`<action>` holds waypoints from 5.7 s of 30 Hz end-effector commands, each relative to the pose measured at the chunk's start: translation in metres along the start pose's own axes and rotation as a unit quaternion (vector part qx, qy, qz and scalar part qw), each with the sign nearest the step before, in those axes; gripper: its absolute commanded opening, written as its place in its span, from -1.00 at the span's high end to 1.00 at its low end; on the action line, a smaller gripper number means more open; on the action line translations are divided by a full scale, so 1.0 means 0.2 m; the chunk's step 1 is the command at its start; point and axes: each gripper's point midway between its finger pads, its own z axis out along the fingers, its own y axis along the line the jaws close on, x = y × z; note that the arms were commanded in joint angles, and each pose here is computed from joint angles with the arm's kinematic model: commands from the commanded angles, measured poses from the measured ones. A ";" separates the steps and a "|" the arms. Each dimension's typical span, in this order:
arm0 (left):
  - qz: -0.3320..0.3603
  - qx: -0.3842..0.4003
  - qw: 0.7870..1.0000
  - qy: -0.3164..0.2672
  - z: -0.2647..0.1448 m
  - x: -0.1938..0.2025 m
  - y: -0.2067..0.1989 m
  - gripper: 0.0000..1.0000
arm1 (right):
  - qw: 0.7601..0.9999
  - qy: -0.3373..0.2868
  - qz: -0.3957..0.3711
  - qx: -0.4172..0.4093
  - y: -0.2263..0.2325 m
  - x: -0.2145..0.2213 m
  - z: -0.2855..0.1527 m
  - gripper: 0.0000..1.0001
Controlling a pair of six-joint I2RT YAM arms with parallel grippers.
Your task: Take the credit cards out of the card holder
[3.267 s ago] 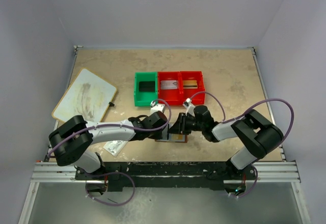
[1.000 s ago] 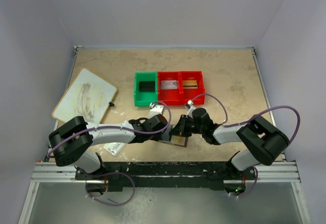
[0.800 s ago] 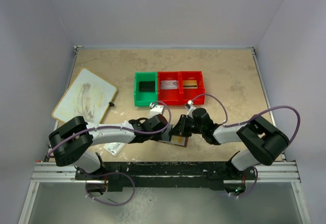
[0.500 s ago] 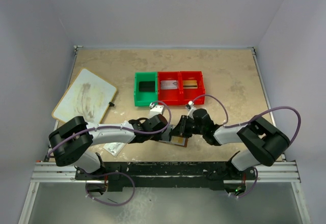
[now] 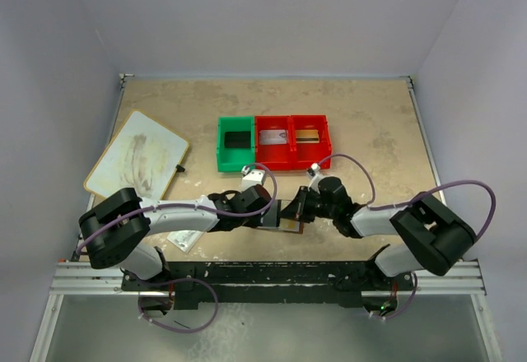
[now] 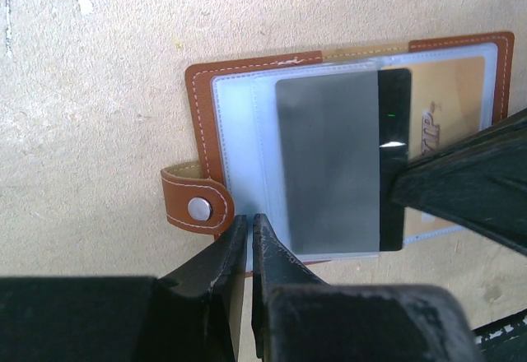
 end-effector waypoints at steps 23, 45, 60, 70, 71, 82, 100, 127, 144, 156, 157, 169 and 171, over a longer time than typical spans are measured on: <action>-0.054 0.087 0.991 -0.085 -0.19 -0.29 -0.23 0.40 | 1.000 -0.005 -0.014 -0.004 -0.04 -0.05 -0.04 1.00; -0.011 -0.005 1.000 -0.003 0.08 0.06 0.01 0.96 | 0.999 -0.018 -0.014 -0.037 0.01 -0.08 -0.01 0.69; -0.008 -0.012 1.000 -0.008 0.06 0.04 0.01 1.00 | 0.998 -0.015 -0.027 -0.056 0.05 -0.11 0.04 0.67; -0.010 -0.012 1.000 -0.010 0.06 0.03 0.00 1.00 | 0.997 -0.002 -0.062 -0.041 0.04 -0.12 0.05 0.80; -0.009 -0.013 1.000 -0.009 0.06 0.03 0.00 1.00 | 0.997 -0.001 -0.066 -0.034 0.04 -0.12 0.04 0.86; -0.013 -0.040 0.999 -0.012 0.07 0.04 0.06 1.00 | 0.995 -0.010 -0.097 -0.003 0.06 -0.16 -0.04 1.00; -0.033 -0.004 0.998 -0.050 -0.03 -0.06 0.01 0.92 | 0.987 -0.091 -0.128 -0.016 0.15 -0.27 -0.18 1.00; -0.124 -0.192 0.951 -0.206 -0.62 -0.65 0.69 -0.62 | 0.948 -0.172 -0.266 -0.036 0.32 -0.40 -0.24 1.00; -0.156 -0.310 0.881 -0.320 -1.06 -0.81 1.08 -0.74 | 0.751 -0.270 -0.603 0.005 0.83 -0.83 -0.24 1.00; -0.170 -0.339 0.859 -0.345 -1.19 -0.81 1.14 -0.74 | 0.730 -0.159 -0.665 0.011 0.97 -1.06 0.34 1.00; -0.171 -0.340 0.857 -0.347 -1.20 -0.81 1.15 -0.74 | 0.731 -0.148 -0.666 0.018 0.95 -1.07 0.38 1.00; -0.170 -0.329 0.861 -0.349 -1.20 -0.82 1.14 -0.74 | 0.697 -0.074 -0.701 0.131 0.70 -1.21 0.63 1.00; -0.168 -0.329 0.861 -0.348 -1.20 -0.82 1.13 -0.74 | 0.691 -0.064 -0.707 0.135 0.69 -1.21 0.66 1.00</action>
